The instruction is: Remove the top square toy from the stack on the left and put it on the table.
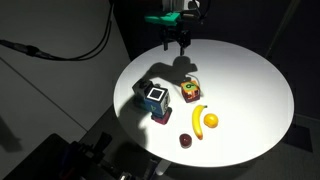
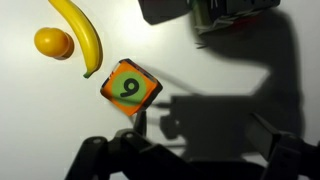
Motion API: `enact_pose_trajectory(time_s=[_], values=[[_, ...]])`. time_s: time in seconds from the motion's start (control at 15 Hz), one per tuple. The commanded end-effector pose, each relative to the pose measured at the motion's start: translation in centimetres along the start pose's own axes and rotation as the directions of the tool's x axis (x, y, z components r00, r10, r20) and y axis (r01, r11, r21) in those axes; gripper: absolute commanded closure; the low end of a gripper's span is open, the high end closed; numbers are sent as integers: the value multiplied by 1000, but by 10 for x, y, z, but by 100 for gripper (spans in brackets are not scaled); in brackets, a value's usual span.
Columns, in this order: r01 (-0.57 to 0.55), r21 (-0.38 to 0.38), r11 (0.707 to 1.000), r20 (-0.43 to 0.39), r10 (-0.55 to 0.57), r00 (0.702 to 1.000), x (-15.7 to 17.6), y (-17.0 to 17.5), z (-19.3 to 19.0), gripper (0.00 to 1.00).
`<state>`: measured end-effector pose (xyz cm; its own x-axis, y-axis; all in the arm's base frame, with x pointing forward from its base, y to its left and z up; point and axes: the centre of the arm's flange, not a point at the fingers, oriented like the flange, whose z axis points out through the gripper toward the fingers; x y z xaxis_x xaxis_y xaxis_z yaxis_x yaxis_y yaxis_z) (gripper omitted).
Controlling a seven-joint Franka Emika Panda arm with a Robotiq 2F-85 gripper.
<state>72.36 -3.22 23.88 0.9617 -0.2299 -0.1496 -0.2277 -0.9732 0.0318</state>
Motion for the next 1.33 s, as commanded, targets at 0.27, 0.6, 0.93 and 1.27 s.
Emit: enact_pose_trajectory(time_s=[0.27, 0.6, 0.93, 1.27], values=[[75, -38, 996, 93, -72, 993, -61, -7, -41, 0], [106, -64, 992, 106, -99, 989, -94, -14, -64, 0], [126, -69, 990, 93, -119, 989, -124, -19, -84, 0], [132, -58, 990, 64, -128, 990, -150, -18, -102, 0]])
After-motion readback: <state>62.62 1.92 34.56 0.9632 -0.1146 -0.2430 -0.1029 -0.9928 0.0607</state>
